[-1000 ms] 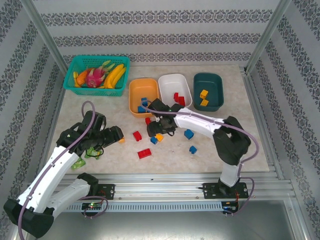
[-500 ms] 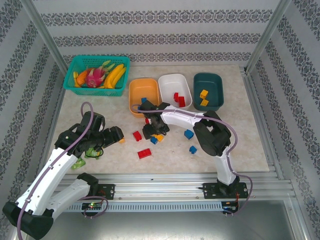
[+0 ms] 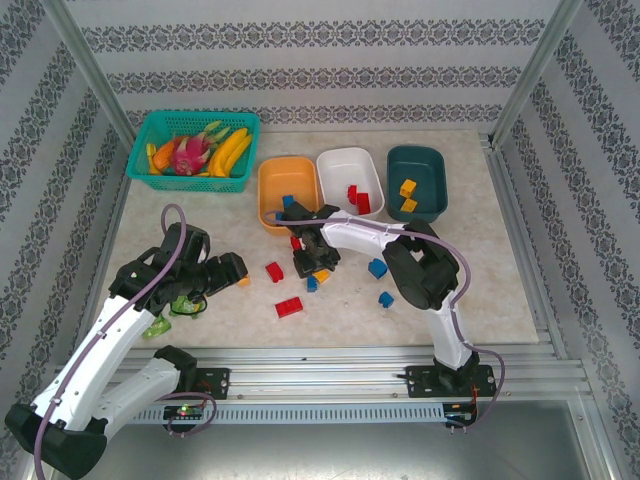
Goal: Sort the legos into containers by color
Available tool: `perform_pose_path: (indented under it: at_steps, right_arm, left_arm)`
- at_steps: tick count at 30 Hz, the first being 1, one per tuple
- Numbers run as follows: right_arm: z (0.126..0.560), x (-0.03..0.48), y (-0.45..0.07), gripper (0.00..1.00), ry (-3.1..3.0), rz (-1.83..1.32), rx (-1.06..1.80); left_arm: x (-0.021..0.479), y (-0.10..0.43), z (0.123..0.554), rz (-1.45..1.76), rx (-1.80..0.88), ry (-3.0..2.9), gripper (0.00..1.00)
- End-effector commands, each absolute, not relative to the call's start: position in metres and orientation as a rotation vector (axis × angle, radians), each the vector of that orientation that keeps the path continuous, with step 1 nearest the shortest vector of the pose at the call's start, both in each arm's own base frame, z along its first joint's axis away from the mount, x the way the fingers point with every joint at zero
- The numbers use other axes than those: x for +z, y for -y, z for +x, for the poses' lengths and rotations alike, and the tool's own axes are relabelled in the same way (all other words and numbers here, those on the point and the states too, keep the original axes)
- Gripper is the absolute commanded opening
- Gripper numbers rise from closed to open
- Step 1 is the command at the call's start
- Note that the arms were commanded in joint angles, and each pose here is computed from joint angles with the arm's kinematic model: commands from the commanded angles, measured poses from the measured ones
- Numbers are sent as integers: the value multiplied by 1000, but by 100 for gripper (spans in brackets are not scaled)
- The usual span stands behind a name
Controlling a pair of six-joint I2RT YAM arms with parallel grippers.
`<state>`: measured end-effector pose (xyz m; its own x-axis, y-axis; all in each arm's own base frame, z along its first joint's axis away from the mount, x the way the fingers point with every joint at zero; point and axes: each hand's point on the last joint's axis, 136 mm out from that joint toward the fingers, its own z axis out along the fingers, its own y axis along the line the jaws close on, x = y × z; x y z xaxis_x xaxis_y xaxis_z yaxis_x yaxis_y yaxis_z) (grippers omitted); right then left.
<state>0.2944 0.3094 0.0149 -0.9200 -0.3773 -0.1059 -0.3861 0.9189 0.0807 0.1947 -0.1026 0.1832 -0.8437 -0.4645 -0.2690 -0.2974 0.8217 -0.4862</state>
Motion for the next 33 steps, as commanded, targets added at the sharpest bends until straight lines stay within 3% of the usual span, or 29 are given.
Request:
perform_pose_path:
  at_steps: [1, 5, 11, 20, 26, 33]
  right_arm:
    - [292, 10, -295, 46, -3008, -601, 87]
    - [296, 24, -290, 34, -2966, -578, 90]
    - [308, 79, -265, 29, -2860, -490, 96]
    - [360, 159, -141, 27, -2710, -6, 133]
    - [420, 162, -51, 27, -2668, 254, -38]
    - [469, 124, 2, 27, -2766, 374, -208]
  left_arm:
    - [185, 105, 199, -590, -650, -2598, 77]
    - [185, 112, 202, -567, -689, -2601, 77]
    - [198, 151, 218, -425, -882, -2569, 78]
    - [239, 227, 277, -229, -1001, -2489, 78]
    - [248, 266, 319, -144, -1031, -2477, 78]
    - [247, 304, 355, -87, -1069, -2479, 79]
